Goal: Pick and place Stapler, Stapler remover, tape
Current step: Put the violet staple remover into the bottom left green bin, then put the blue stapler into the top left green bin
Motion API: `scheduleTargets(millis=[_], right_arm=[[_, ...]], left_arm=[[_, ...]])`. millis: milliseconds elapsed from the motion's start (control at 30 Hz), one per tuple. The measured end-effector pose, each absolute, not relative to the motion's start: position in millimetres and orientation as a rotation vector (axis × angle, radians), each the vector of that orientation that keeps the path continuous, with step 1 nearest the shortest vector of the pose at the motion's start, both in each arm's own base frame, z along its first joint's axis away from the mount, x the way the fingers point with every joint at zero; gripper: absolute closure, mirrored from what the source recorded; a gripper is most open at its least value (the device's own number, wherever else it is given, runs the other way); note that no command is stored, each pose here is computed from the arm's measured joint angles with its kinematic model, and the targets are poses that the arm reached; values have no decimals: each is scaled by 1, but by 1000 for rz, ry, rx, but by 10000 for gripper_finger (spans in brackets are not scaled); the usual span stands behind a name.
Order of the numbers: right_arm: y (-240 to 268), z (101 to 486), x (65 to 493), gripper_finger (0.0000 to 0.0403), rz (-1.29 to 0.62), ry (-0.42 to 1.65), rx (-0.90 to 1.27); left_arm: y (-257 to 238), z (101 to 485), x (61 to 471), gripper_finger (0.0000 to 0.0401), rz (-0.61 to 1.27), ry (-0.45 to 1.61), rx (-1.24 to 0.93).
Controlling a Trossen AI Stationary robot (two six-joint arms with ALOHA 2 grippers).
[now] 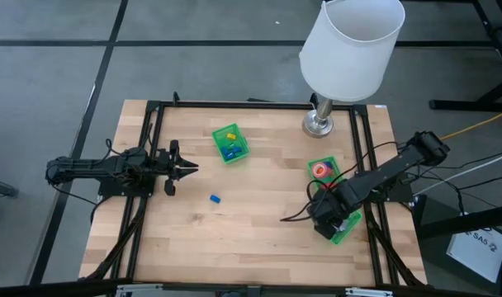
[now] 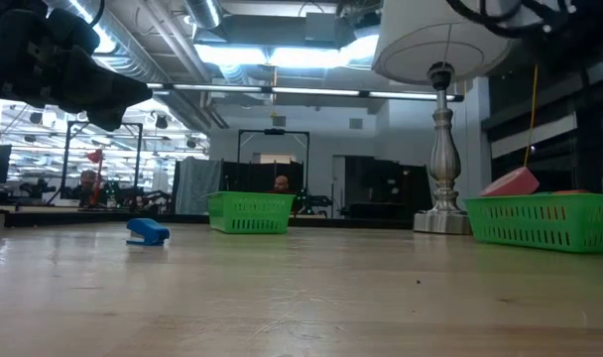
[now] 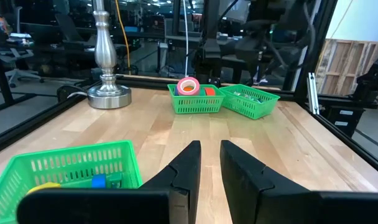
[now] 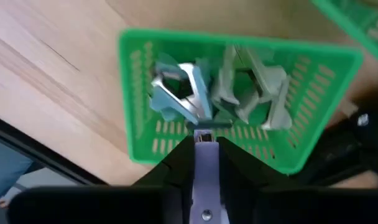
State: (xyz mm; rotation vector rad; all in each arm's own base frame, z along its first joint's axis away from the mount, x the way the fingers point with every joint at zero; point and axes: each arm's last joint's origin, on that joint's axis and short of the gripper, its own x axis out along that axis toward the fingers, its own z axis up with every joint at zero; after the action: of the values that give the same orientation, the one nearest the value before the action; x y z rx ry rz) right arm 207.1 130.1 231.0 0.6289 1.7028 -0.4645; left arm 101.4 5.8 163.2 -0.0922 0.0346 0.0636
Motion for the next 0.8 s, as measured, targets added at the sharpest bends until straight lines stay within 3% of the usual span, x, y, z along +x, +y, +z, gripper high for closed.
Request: scheduleTargets(millis=[433,800], right_arm=[[118,229,201,280,-473,1721,704],[109,232,253,253,-21,1388,667]], left_arm=[[6,163,101,343,64,35,-92],[6,163,101,343,64,35,-92]])
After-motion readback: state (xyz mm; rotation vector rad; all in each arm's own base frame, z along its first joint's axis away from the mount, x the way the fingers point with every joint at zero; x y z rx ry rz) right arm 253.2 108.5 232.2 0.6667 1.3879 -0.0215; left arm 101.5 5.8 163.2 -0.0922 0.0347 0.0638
